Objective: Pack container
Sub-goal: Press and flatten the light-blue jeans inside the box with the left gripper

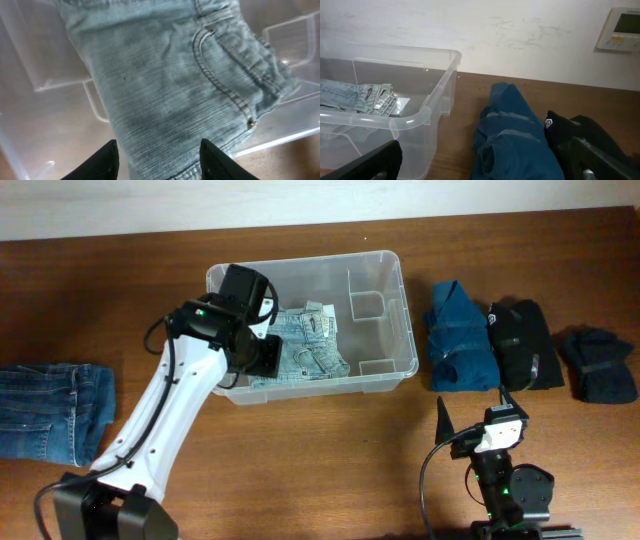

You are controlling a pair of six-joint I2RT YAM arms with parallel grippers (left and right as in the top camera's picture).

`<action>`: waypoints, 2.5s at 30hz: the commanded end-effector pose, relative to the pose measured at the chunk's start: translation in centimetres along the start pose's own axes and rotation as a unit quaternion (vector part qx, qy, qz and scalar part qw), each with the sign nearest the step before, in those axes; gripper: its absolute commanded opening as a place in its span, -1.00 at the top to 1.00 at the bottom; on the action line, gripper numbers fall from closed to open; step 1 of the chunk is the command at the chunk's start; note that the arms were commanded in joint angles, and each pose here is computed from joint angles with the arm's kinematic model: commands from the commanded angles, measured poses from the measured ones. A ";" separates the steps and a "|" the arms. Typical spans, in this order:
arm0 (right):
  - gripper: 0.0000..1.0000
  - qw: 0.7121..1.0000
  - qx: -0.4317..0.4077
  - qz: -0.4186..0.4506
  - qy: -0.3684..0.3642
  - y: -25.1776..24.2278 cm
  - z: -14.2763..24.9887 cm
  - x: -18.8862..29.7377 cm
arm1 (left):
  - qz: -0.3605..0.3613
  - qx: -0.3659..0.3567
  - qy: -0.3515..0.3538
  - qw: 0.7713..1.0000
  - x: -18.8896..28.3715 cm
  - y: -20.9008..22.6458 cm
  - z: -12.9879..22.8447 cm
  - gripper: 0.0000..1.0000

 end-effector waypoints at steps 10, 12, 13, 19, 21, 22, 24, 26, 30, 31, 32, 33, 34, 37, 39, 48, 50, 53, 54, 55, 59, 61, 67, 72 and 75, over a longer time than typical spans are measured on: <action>-0.97 1.000 -0.005 0.008 0.003 -0.2 0.3 0.0 | -0.072 0.019 0.082 0.994 -9.1 2.0 1.1 -0.06; -0.97 1.000 -0.005 0.008 0.003 -0.2 0.3 0.0 | -0.089 0.018 0.095 0.991 -10.9 2.5 1.2 -0.07; -0.97 1.000 -0.005 0.008 0.003 -0.2 0.3 0.0 | -0.100 0.018 0.101 0.990 -11.6 2.8 1.2 -0.11; -0.97 1.000 -0.005 0.008 0.003 -0.2 0.3 0.0 | -0.135 0.036 0.102 0.985 -13.1 5.1 0.7 -0.11; -0.97 1.000 -0.005 0.008 0.003 -0.2 0.3 0.0 | -0.135 0.048 0.093 0.985 -12.5 5.9 -0.1 -0.10; -0.97 1.000 -0.005 0.008 0.003 -0.2 0.3 0.0 | -0.134 0.053 0.089 0.986 -12.1 6.1 -0.6 -0.10; -0.97 1.000 -0.005 0.008 0.003 -0.2 0.3 0.0 | -0.133 0.058 0.080 0.986 -11.4 6.3 -1.4 -0.10; -0.97 1.000 -0.005 0.008 0.003 -0.2 0.3 0.0 | -0.131 0.060 0.066 0.987 -10.4 6.2 -2.4 -0.09; -0.97 1.000 -0.005 0.008 0.003 -0.2 0.3 0.0 | -0.121 0.057 0.025 0.991 -8.2 5.2 -5.1 -0.09; -0.97 1.000 -0.005 0.008 0.003 -0.2 0.3 0.0 | -0.115 0.053 0.010 0.992 -7.3 4.6 -6.0 -0.09; -0.97 1.000 -0.005 0.008 0.003 -0.2 0.3 0.0 | -0.110 0.050 0.000 0.993 -6.8 4.1 -6.5 -0.09; -0.97 1.000 -0.005 0.008 0.003 -0.2 0.3 0.0 | -0.089 0.037 -0.018 0.995 -6.0 2.7 -7.5 -0.09; -0.97 1.000 -0.005 0.008 0.003 -0.2 0.3 0.0 | -0.047 0.013 -0.036 0.998 -5.7 0.7 -8.3 -0.09; -0.97 1.000 -0.005 0.008 0.003 -0.2 0.3 0.0 | 0.016 -0.020 -0.059 0.998 -6.0 -3.0 -8.9 0.17; -0.97 1.000 -0.005 0.008 0.003 -0.2 0.3 0.0 | 0.029 -0.040 -0.074 0.996 -6.5 -5.0 -9.2 0.17; -0.97 1.000 -0.005 0.008 0.003 -0.2 0.3 0.0 | 0.061 -0.107 -0.089 0.988 -10.5 -12.1 -8.4 0.14; -0.97 1.000 -0.005 0.008 0.003 -0.2 0.3 0.0 | 0.060 -0.114 -0.078 0.989 -12.3 -12.7 -8.0 0.15; -0.97 1.000 -0.005 0.008 0.003 -0.2 0.3 0.0 | 0.058 -0.115 -0.063 0.990 -14.0 -12.8 -7.6 0.15; -0.97 1.000 -0.005 0.008 0.003 -0.2 0.3 0.0 | 0.057 -0.115 -0.058 0.990 -14.4 -12.7 -7.5 0.14; -0.97 1.000 -0.005 0.008 0.003 -0.2 0.3 0.0 | 0.056 -0.114 -0.057 0.990 -14.5 -12.6 -7.5 0.14; -0.97 1.000 -0.005 0.008 0.003 -0.2 0.3 0.0 | 0.029 -0.111 -0.061 0.992 -14.6 -11.9 -7.6 0.15; -0.97 1.000 -0.005 0.008 0.003 -0.2 0.3 0.0 | 0.010 -0.110 -0.057 0.992 -14.7 -11.4 -7.4 0.15; -0.97 1.000 -0.005 0.008 0.003 -0.2 0.3 0.0 | 0.036 -0.112 -0.054 0.992 -15.2 -12.1 -7.4 0.26; -0.97 1.000 -0.005 0.008 0.003 -0.2 0.3 0.0 | 0.049 -0.137 -0.038 0.989 -17.5 -12.3 -6.9 0.27; -0.97 1.000 -0.005 0.008 0.003 -0.2 0.3 0.0 | 0.047 -0.136 -0.033 0.989 -18.3 -12.2 -6.8 0.33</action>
Point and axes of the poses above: each gripper's point midway between its finger pads, its own x axis back along the fingers, its own y axis along the line the jaws close on, z = x × y, the point moved 6 cm from there along x, back along the fingers, and after that the axes turned 5 degrees about x, right-handed, at the moved point
